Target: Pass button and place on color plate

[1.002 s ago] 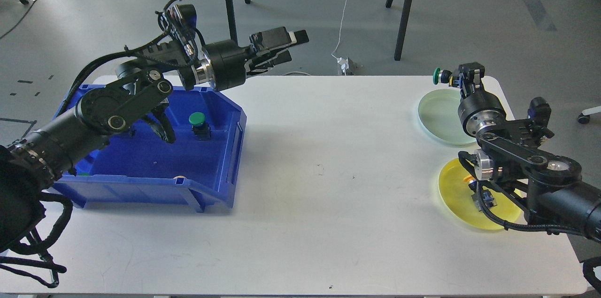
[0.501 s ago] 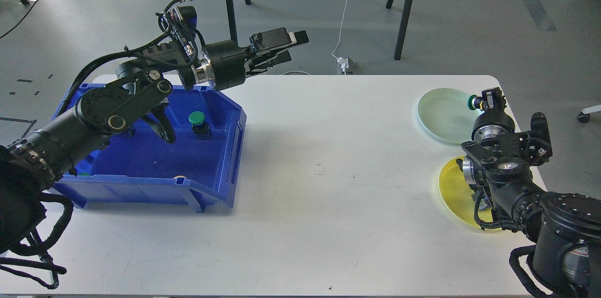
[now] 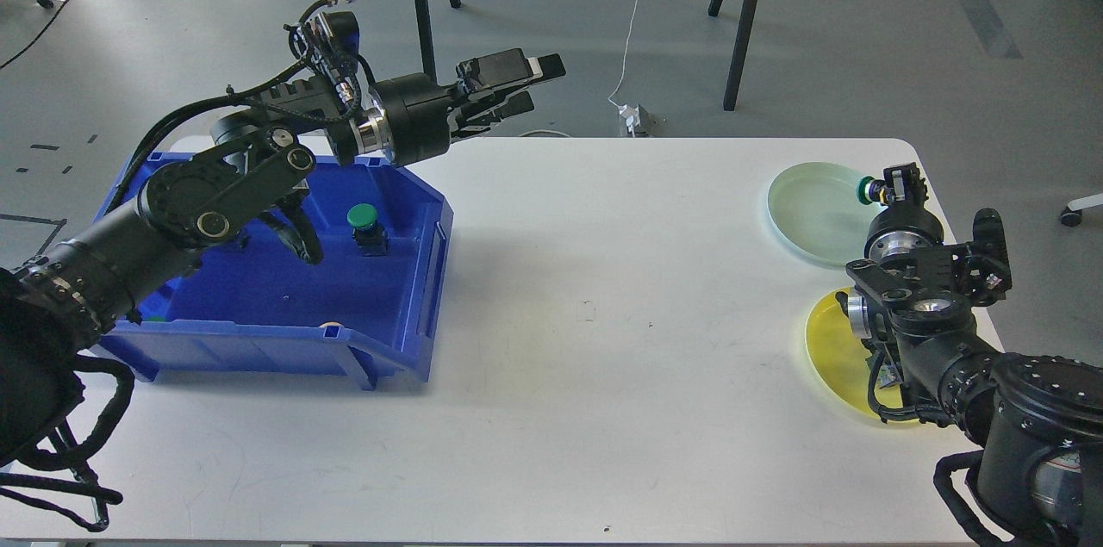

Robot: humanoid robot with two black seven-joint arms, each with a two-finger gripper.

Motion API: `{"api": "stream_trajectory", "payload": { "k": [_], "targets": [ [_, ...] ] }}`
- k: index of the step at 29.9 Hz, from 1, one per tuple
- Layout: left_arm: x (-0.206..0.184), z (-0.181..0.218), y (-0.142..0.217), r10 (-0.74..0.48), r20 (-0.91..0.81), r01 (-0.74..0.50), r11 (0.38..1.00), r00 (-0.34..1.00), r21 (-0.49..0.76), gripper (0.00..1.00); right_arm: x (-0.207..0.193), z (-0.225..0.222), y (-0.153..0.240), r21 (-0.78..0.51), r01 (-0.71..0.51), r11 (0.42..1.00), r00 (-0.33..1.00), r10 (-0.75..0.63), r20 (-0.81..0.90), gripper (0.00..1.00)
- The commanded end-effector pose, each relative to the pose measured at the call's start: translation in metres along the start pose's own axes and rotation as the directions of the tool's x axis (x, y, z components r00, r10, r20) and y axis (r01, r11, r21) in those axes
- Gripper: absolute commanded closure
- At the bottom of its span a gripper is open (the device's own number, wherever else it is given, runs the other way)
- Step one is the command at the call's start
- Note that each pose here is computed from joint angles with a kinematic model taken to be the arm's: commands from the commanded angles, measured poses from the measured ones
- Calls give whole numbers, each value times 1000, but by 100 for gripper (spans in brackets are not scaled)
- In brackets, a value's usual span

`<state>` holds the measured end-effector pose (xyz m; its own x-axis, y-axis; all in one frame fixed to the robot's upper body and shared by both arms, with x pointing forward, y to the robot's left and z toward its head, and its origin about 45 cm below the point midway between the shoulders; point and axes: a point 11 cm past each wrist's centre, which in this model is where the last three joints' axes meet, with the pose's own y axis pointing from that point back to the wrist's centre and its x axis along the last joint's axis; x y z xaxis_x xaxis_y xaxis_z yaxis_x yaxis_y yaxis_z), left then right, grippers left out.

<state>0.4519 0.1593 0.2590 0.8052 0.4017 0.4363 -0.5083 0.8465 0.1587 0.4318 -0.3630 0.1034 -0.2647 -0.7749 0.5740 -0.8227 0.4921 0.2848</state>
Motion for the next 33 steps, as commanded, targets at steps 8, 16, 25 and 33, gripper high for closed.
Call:
{"api": "stream_trajectory", "payload": {
  "k": [8, 16, 25, 33],
  "targets": [
    [0, 0, 0, -1, 0, 1, 1000, 1000, 0, 6, 0, 2, 0, 1, 0, 1000, 1000, 0, 1, 41],
    [0, 0, 1, 3, -3, -3, 1000, 1000, -1, 6, -1, -2, 0, 10, 2, 1000, 1000, -2, 5, 31],
    [8, -14, 9, 91, -143, -95, 995, 985, -18, 2, -40, -53, 12, 80, 114, 990, 979, -126, 159, 1],
    [65, -21, 53, 326, -357, -364, 930, 875, -42, 2, -24, -150, 46, 308, 244, 919, 772, -377, 512, 1]
  ]
}}
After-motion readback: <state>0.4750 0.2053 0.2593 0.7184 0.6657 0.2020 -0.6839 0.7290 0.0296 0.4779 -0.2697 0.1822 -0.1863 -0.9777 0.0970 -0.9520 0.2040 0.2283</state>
